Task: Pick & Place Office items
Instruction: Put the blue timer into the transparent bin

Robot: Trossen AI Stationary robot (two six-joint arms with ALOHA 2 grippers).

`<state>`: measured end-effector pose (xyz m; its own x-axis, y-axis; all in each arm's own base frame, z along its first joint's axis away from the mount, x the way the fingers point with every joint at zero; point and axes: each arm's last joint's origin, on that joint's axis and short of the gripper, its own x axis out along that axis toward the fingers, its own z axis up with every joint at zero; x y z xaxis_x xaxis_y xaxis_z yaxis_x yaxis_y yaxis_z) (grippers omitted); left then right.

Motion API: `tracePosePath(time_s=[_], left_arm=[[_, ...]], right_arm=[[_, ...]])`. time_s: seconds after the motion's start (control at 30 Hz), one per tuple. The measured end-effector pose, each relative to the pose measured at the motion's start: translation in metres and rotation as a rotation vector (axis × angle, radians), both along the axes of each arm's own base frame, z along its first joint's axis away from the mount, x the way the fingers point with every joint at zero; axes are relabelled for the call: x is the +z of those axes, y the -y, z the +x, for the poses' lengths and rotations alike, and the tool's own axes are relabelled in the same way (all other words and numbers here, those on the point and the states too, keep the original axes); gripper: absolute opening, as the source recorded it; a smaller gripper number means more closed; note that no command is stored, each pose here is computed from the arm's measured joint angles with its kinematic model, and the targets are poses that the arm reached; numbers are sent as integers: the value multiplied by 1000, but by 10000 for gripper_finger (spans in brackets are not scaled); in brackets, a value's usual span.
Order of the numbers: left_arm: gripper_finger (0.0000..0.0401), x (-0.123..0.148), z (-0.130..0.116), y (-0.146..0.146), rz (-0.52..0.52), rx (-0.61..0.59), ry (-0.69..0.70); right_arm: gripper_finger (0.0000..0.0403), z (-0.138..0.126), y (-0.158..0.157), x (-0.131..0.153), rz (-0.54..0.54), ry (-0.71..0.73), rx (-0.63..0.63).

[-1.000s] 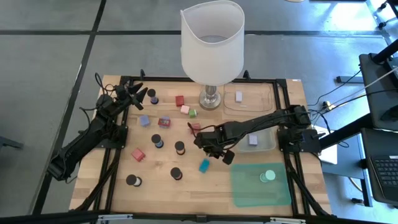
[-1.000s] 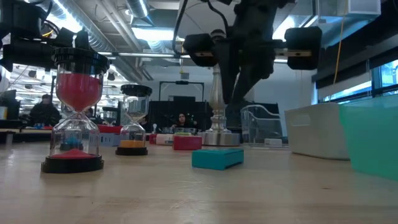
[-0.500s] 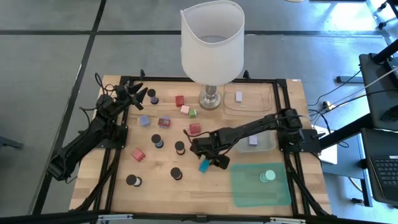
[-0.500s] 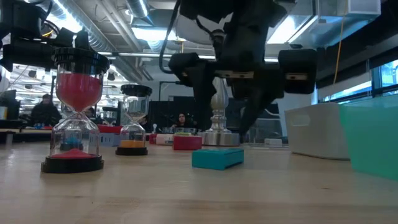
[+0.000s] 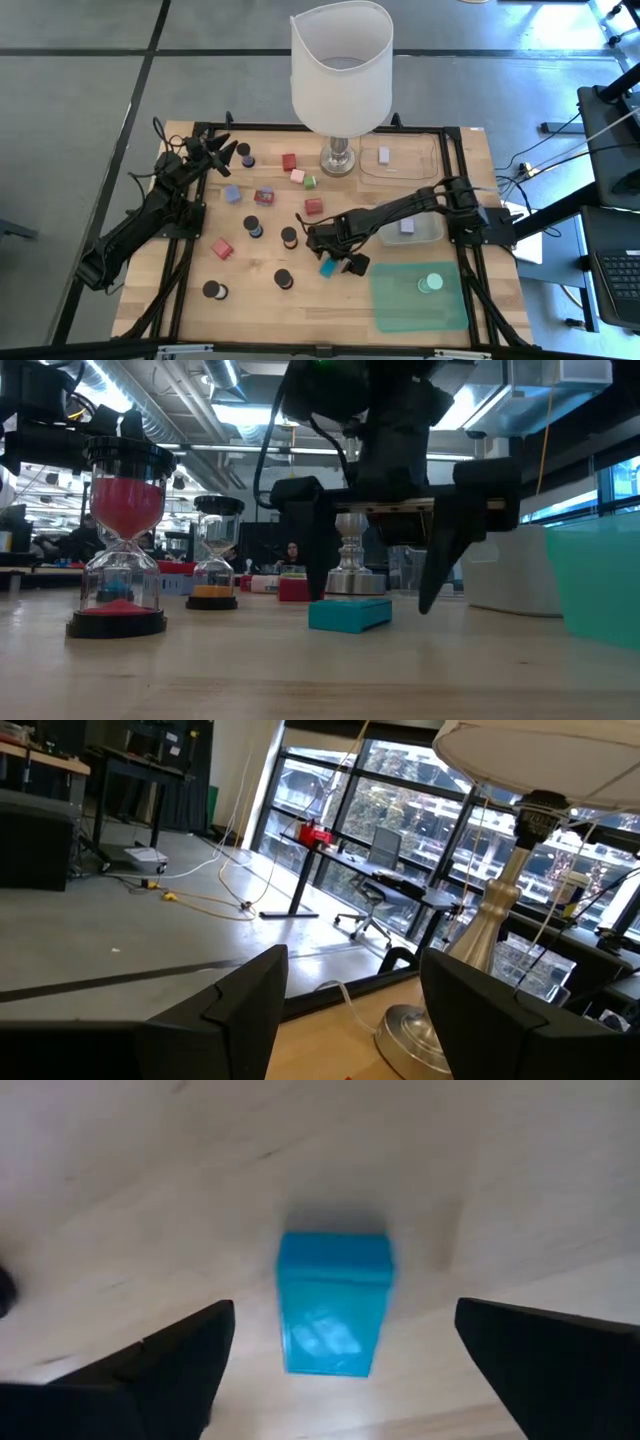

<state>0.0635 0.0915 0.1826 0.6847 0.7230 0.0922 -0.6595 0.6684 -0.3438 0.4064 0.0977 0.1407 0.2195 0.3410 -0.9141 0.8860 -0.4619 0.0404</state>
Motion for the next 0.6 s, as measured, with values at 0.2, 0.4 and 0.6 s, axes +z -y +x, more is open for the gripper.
tracePosePath(time_s=[0.2, 0.4, 0.6], left_arm=[[226, -1, 0, 0, -8, 0, -5], [226, -2, 0, 0, -21, 0, -13], [226, -3, 0, 0, -22, 0, -14]], right_arm=[[365, 3, -1, -9, 17, 0, 6], [314, 3, -1, -9, 16, -3, 6], [231, 3, -1, -9, 18, -13, -12]])
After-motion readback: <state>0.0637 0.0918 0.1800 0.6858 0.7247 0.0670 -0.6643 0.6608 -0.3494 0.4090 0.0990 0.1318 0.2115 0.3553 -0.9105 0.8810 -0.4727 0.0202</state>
